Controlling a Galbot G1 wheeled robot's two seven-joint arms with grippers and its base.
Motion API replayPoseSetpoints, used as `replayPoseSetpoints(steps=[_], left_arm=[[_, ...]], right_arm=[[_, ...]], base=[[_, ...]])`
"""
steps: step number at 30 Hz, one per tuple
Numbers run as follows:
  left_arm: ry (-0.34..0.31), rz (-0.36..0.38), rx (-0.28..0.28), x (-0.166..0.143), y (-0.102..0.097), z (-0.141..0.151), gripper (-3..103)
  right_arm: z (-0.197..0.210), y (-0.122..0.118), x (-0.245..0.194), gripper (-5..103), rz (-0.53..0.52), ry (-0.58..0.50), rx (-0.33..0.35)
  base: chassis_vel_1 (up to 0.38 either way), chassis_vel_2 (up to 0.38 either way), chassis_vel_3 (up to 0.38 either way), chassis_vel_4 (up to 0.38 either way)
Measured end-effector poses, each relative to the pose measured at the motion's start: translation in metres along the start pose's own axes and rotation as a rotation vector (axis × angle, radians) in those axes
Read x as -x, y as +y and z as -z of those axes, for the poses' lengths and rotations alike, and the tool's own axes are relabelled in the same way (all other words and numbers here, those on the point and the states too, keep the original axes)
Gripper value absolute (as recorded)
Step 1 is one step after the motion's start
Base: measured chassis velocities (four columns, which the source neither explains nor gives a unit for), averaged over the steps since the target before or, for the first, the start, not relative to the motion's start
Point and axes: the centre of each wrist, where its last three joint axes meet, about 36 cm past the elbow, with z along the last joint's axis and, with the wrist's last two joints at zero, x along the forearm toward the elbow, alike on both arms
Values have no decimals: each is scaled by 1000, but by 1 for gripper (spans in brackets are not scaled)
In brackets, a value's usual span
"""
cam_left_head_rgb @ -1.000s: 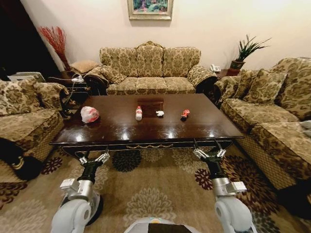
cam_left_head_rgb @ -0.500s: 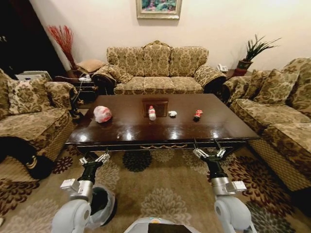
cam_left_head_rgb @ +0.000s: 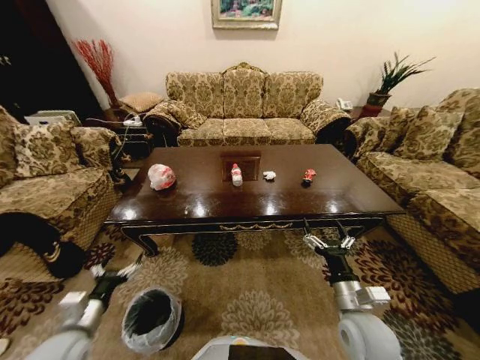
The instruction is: Move to the front of the table and place the trash on the table into the trash bin.
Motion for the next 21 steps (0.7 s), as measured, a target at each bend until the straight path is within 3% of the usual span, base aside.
replayPoseSetpoints(steps=[2, 6, 14, 21], left_arm=[[107, -9, 55, -5, 13, -23, 100], [196, -4, 92, -9, 28, -43, 100], [279, -24, 92, 6, 36, -71, 102], [269, -3, 48, 17, 35, -95, 98]], right_arm=[[-10, -4, -6, 100, -3, 26, 32], [-25, -12, -11, 100, -1, 57, 68], [-54, -7, -3, 100, 17, 92, 110], [-66, 12, 14, 100, 76, 110, 139]], base=[[0, 0, 0, 0], [0, 0, 0, 0], [0, 0, 0, 0], [0, 0, 0, 0]])
